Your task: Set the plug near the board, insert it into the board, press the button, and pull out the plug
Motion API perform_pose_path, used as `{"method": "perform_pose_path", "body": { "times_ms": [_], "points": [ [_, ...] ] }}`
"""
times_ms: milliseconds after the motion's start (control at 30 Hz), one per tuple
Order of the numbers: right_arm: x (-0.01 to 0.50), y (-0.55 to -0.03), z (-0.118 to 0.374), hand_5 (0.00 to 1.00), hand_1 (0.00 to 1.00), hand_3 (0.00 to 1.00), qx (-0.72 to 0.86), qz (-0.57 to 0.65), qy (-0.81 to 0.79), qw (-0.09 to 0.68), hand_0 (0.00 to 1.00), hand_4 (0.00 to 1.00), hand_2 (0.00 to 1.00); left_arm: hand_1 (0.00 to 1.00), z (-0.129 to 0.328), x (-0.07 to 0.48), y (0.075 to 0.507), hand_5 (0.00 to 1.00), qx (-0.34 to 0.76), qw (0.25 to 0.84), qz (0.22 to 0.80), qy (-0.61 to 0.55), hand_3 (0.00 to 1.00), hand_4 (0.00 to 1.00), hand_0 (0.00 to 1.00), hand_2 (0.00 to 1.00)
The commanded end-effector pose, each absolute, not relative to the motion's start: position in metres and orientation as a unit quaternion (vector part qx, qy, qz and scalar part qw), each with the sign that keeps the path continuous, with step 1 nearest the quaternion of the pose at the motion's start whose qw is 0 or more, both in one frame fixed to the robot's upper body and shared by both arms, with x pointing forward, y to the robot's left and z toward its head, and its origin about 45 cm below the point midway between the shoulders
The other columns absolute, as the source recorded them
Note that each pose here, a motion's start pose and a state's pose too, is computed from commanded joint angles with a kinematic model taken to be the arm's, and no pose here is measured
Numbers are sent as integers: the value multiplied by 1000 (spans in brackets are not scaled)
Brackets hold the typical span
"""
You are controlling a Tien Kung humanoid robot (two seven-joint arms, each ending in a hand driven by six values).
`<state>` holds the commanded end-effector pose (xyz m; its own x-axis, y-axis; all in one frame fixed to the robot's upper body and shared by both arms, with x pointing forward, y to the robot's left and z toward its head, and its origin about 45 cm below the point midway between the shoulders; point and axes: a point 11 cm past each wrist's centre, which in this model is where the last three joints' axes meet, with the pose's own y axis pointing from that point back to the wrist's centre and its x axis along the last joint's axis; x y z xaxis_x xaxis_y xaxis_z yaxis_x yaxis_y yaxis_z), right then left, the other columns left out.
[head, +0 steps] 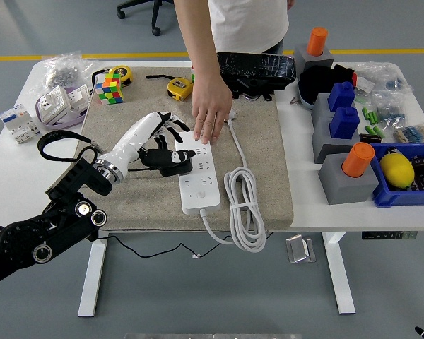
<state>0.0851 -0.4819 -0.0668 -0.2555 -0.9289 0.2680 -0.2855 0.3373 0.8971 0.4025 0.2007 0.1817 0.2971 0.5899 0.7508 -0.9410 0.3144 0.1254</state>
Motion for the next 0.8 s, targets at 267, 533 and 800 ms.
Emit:
{"method": "perform_pose_path", "body": {
  "times_ms": [267, 533, 800],
  "points": [
    [83, -482, -67, 578, 658, 565, 435, -378, -695, 429, 599, 975, 631, 775, 161, 406, 205, 373, 339, 745, 491, -300, 809, 998, 697, 778],
    [84, -482, -67, 578, 658, 565, 436, -377, -696, 429, 599, 975, 632, 751, 153, 407, 207, 382, 351, 742, 490, -295, 792, 998, 675, 756],
    [84, -482, -67, 578, 658, 565, 435, -377, -696, 430, 599, 975, 632, 714, 151, 407, 205, 377, 351, 742, 487, -298, 765, 998, 667, 722]
  ]
}}
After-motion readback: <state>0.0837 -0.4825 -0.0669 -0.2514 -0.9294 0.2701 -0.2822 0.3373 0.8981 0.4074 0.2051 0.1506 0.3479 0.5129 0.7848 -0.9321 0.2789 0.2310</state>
